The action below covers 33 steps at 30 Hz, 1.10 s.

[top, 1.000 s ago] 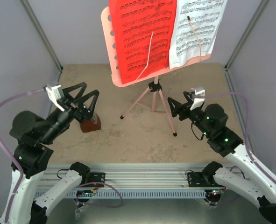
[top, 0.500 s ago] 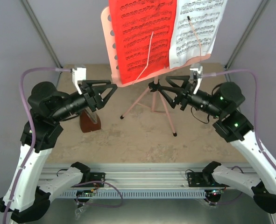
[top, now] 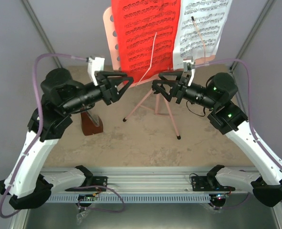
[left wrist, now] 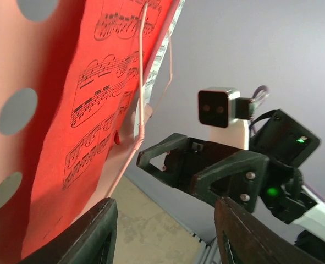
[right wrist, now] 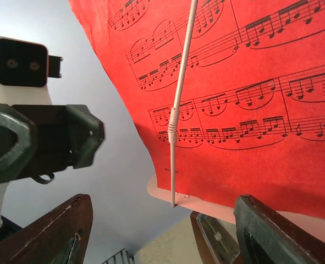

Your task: Pack up the instrument practice props

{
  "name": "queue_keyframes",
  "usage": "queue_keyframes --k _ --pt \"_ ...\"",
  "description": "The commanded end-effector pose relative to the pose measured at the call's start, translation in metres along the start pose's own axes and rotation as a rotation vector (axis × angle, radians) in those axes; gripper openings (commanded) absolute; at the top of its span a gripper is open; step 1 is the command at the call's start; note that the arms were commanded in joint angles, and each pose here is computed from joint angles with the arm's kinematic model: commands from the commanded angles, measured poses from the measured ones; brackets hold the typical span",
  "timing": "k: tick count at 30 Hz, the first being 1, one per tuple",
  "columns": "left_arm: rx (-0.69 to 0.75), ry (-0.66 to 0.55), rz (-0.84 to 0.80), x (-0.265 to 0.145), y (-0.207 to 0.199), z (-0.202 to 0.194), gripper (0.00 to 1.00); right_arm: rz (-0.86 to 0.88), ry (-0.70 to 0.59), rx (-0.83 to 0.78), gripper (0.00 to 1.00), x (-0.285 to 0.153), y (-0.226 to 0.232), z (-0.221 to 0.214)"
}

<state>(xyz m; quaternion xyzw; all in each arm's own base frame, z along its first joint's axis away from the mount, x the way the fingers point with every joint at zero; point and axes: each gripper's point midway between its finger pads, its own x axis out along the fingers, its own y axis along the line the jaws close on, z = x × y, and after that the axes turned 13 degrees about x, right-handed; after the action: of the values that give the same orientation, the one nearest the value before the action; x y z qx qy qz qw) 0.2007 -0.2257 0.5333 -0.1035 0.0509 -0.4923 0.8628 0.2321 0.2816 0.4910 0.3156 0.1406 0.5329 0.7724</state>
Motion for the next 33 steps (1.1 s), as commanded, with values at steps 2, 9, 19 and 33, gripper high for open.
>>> queue_keyframes --k 2,9,19,33 --pt "0.042 -0.001 0.093 0.007 0.013 0.002 0.50 0.039 -0.035 -0.010 0.72 -0.001 0.015 0.013" --pt "0.069 -0.047 0.183 -0.009 0.022 0.010 0.51 0.036 -0.023 -0.015 0.72 -0.002 0.015 0.009" --pt "0.053 -0.030 0.196 0.004 0.030 0.007 0.52 0.056 -0.012 -0.030 0.72 0.000 0.017 0.005" --pt "0.061 -0.023 0.273 0.006 0.044 0.009 0.49 0.063 0.001 -0.033 0.67 0.012 0.021 0.003"
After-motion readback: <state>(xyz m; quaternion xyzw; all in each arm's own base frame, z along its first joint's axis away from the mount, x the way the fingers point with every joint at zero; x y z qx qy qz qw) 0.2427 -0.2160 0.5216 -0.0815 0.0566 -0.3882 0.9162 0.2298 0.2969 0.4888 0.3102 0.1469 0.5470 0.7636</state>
